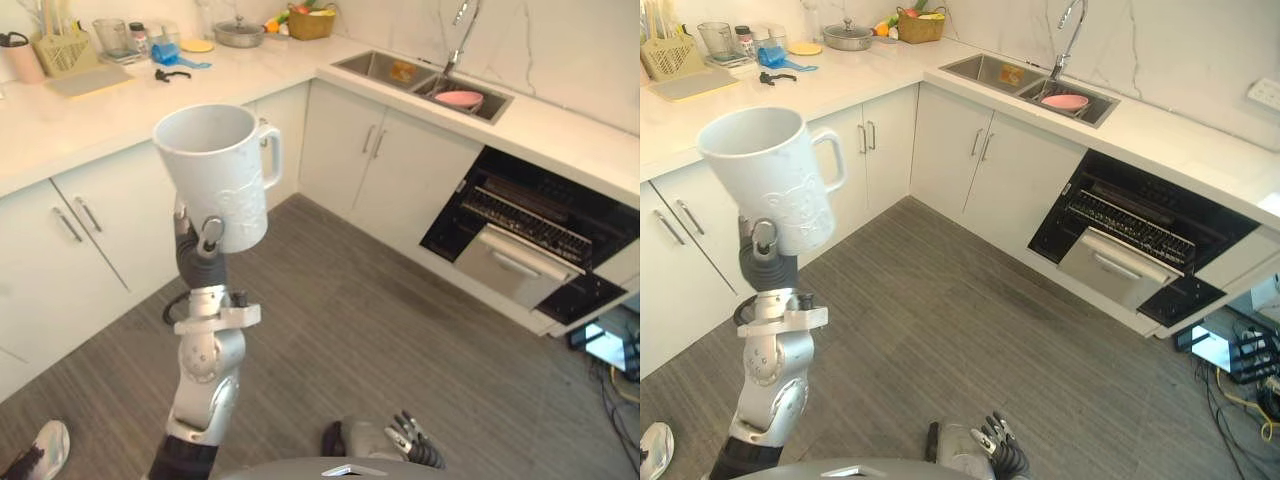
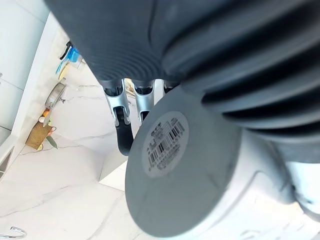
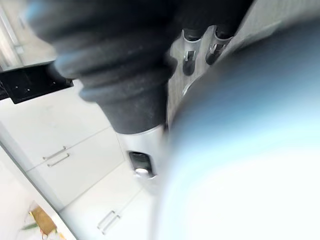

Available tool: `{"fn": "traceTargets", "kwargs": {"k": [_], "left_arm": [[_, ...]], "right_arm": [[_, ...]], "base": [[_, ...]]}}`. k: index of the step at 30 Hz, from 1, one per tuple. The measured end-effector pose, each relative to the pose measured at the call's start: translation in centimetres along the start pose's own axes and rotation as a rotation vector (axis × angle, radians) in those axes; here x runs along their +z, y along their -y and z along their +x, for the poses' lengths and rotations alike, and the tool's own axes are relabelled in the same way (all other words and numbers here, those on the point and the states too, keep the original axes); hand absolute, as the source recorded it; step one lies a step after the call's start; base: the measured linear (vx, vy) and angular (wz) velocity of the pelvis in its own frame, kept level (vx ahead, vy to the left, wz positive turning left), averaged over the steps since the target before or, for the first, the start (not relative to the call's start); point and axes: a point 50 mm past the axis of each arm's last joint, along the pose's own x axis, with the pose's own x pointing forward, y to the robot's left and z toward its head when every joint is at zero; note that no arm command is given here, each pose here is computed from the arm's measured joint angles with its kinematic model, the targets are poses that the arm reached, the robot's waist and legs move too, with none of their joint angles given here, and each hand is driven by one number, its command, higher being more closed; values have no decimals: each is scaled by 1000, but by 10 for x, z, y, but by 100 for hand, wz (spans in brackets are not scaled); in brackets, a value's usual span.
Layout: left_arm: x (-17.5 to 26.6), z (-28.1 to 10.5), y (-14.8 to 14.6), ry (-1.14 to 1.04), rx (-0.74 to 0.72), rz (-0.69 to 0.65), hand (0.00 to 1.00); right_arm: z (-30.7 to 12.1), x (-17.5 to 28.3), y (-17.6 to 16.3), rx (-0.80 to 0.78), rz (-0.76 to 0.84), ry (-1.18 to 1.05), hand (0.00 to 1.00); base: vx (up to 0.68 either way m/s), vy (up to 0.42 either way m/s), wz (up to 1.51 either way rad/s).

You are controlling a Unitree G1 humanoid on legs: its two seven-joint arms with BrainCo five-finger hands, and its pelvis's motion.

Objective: Walk over to the sink, pick up the cup, carry it to the dishwasher, place the cup inside the dishwasher, then close the dishwasher door

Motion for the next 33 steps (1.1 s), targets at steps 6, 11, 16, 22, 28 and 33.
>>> {"fn": "traceTargets", "kwargs": {"k": [6,11,16,22,28,33], "left_arm": [[-10,-26,-15,-67,120,4,100],[-2,-23,-11,-1,154,-45,100],[6,-23,-16,34,191,-39,100],[12,-29,-32,45,277,10,100],[14,-35,-38,37,273,58,100],[19,-29,-36,55,234,64,100]], "right_arm": [[-6,1,7,48,-49,-37,0],[-3,9,8,52,-39,-48,0],[-12,11,20,30,-105,-43,0],[4,20,-5,161,-220,-38,0],[8,4,-21,183,-184,-67,0],[8,4,-20,169,-185,-39,0]], "base": [[437,-313,-24],[287,-308,-79],[393,-101,-43],[519,19,-92],[575,212,-49],[346,90,-37]]}}
